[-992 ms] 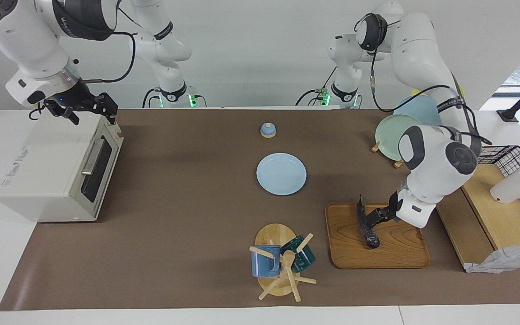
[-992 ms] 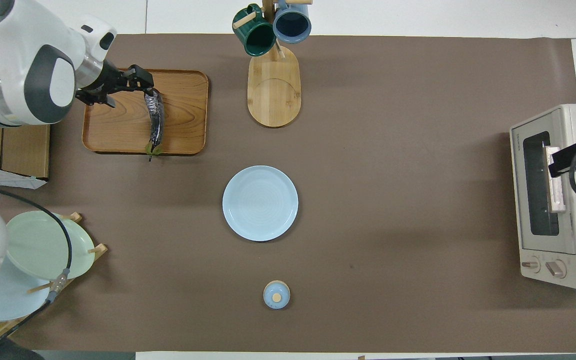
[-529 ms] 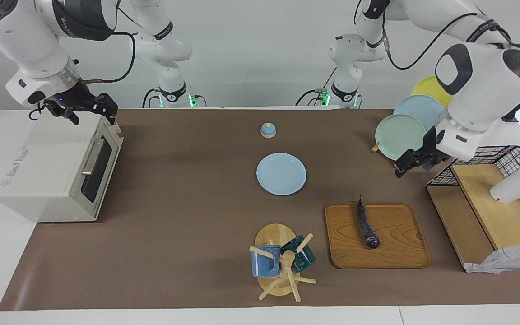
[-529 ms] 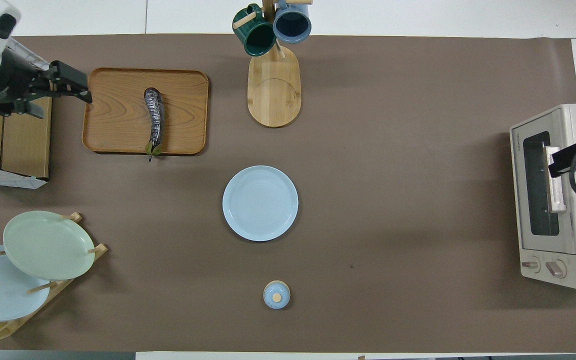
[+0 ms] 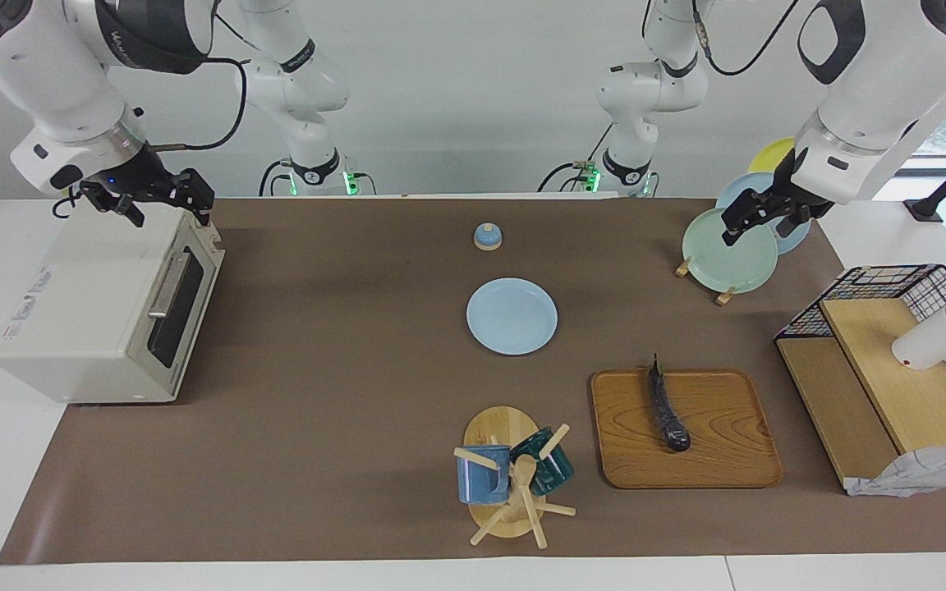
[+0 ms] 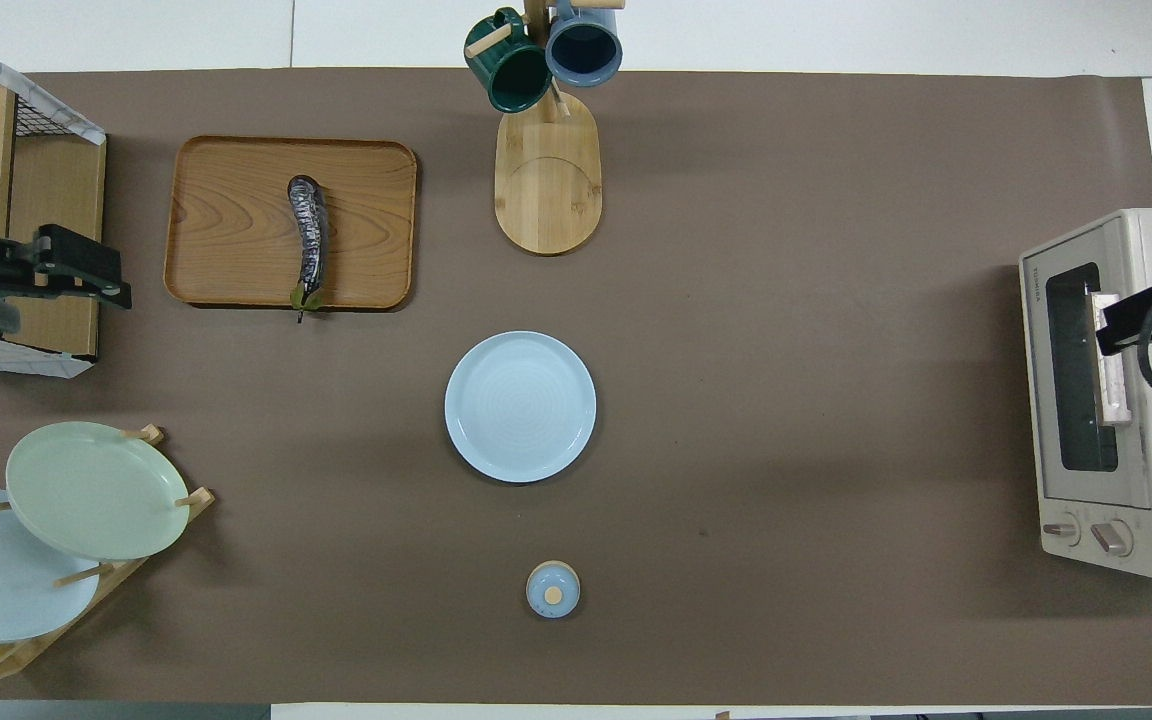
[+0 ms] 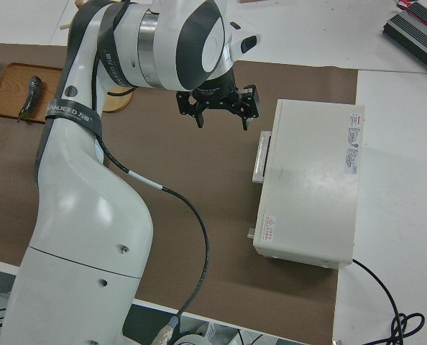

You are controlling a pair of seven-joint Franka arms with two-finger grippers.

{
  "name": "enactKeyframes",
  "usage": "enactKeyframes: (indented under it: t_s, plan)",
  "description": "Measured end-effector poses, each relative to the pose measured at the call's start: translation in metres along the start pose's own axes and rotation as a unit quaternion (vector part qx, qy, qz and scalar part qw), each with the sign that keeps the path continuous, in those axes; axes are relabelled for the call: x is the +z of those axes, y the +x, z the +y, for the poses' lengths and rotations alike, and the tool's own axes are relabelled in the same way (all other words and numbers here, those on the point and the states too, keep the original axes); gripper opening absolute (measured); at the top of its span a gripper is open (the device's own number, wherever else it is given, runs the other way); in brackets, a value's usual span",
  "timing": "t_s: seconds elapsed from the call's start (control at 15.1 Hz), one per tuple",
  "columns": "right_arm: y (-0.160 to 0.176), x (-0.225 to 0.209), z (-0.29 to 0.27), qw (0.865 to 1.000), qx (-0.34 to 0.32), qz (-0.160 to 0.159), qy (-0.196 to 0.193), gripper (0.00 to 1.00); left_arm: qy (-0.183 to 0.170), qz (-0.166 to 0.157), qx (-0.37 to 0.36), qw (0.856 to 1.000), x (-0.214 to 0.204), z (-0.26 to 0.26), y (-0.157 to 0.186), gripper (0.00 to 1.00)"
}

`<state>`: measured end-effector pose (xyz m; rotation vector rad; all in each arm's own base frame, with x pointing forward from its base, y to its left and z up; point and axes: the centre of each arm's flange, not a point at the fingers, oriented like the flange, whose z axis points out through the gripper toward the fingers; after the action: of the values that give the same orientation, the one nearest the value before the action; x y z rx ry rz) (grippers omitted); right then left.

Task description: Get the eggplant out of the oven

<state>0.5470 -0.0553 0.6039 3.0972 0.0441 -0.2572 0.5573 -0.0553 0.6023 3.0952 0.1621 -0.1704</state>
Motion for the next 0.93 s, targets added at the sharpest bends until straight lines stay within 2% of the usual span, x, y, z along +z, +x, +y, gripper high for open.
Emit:
enactKeyframes:
  t_s: [0.26,0.6,0.93]
  plan:
    - [0.000,0.000,0.000,1.000,0.000,0.000,0.000,1.00,0.004,-0.016,0.011,1.000,0.018,-0.003,-0.016,1.00]
    - [0.000,0.000,0.000,1.000,0.000,0.000,0.000,1.00,-0.001,0.011,0.005,1.000,-0.006,-0.012,-0.023,1.00]
    - [0.000,0.000,0.000,1.000,0.000,0.000,0.000,1.00,-0.001,0.013,0.005,1.000,-0.009,-0.013,-0.025,1.00]
